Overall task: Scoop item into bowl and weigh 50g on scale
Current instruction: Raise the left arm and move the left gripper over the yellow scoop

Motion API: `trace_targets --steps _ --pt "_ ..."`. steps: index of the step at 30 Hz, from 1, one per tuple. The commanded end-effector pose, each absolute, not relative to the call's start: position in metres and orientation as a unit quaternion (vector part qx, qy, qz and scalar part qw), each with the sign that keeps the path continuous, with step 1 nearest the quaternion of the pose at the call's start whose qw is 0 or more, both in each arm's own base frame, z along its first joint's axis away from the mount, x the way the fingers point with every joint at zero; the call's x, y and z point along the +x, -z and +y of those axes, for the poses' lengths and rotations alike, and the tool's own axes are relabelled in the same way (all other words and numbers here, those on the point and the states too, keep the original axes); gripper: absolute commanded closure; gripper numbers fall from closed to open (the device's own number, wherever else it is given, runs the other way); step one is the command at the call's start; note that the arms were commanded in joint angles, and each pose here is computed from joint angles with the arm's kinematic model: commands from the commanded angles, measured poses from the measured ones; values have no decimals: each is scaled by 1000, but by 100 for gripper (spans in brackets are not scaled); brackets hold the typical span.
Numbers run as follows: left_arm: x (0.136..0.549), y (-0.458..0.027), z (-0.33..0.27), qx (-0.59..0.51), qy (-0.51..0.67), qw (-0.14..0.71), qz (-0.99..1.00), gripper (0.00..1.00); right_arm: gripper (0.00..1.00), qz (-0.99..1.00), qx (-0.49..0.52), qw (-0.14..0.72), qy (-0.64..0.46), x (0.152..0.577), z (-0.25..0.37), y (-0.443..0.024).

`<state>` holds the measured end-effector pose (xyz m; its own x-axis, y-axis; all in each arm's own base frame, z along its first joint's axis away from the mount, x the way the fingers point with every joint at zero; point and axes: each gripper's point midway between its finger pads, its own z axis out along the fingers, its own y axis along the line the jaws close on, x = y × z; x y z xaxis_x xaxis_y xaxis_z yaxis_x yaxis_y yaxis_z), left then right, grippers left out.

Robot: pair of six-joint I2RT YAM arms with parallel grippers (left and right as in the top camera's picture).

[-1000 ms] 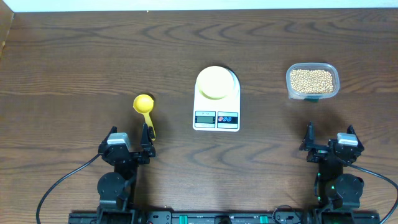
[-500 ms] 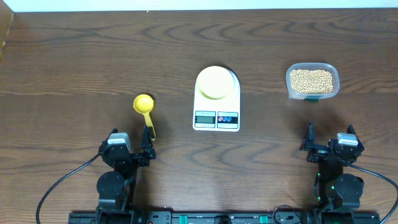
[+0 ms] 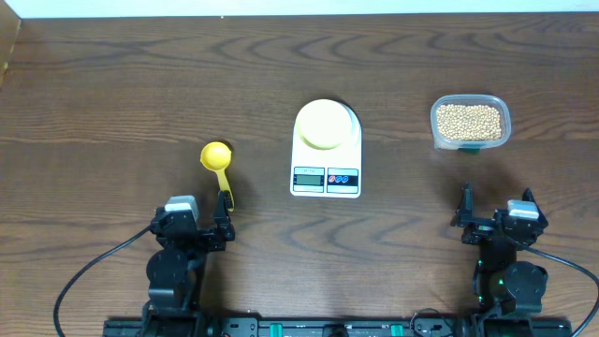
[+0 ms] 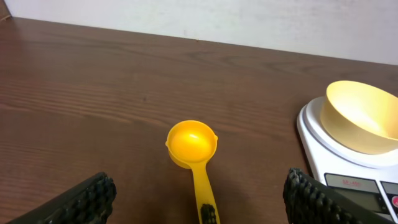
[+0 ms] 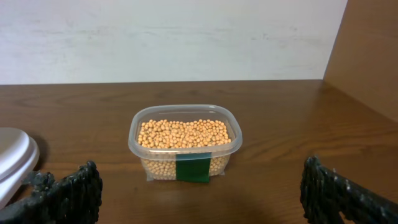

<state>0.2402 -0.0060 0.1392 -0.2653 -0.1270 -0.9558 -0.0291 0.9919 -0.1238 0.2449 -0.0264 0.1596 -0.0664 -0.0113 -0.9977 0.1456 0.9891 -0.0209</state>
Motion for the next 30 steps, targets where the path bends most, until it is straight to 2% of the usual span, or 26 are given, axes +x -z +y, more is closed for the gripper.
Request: trace_targets --steps 1,15,30 --pt "242 -158 -6 -53 43 608 791 12 1 727 46 682 63 244 -27 -160" --pt "252 -184 -6 -53 32 530 846 12 1 727 46 683 63 244 -27 -160" --pt "261 -192 -7 -53 22 449 891 12 1 727 46 682 63 244 -27 -160"
